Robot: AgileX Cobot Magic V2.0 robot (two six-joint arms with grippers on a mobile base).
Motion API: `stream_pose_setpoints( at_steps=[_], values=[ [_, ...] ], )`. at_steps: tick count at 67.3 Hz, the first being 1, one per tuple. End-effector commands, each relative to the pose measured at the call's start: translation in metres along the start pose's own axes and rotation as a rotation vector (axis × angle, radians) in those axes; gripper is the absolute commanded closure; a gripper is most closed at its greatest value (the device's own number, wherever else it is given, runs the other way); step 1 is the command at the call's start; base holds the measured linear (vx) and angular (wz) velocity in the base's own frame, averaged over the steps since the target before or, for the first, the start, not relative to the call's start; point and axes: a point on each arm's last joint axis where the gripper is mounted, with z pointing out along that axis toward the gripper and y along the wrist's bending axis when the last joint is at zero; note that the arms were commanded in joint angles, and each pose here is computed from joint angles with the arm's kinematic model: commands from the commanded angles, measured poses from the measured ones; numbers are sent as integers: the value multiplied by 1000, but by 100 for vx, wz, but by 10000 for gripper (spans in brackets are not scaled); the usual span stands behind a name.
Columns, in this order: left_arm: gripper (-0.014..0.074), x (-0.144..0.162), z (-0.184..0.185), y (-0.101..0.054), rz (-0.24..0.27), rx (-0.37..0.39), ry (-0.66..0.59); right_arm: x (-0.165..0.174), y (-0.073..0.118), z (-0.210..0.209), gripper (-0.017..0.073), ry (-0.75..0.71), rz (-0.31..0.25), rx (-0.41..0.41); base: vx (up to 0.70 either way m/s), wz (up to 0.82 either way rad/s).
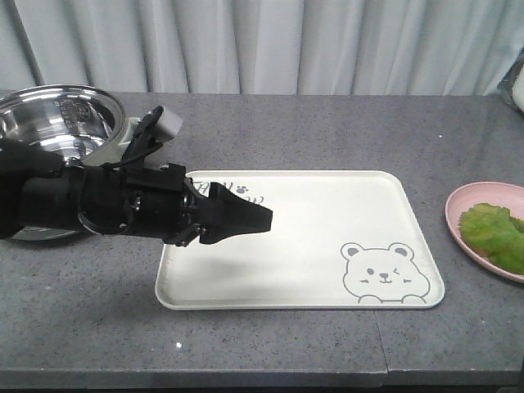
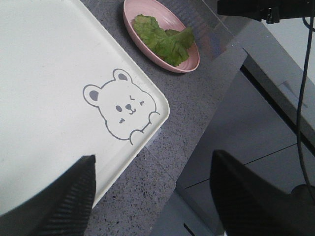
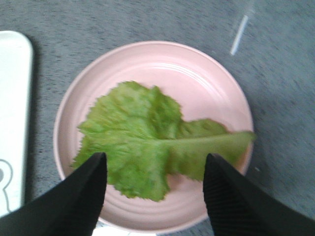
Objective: Transfer vegetables to tray and serve
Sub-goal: 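Release the lettuce leaf onto the pink plate with the right gripper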
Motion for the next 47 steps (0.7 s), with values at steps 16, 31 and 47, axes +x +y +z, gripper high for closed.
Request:
stream_pose_setpoints(
  at_steps=[16,31,47],
  values=[
    [107,-13,-9,-19,5,61,-69,-30,-33,-10,168,13,48,37,0,0],
    [107,-13,-9,-19,5,61,-69,-45,-50,20,168,118,22,44,0,0],
    [107,-13,-9,-19,5,61,-69,-53,-63,51,168,184,-10,35,0,0]
  ],
)
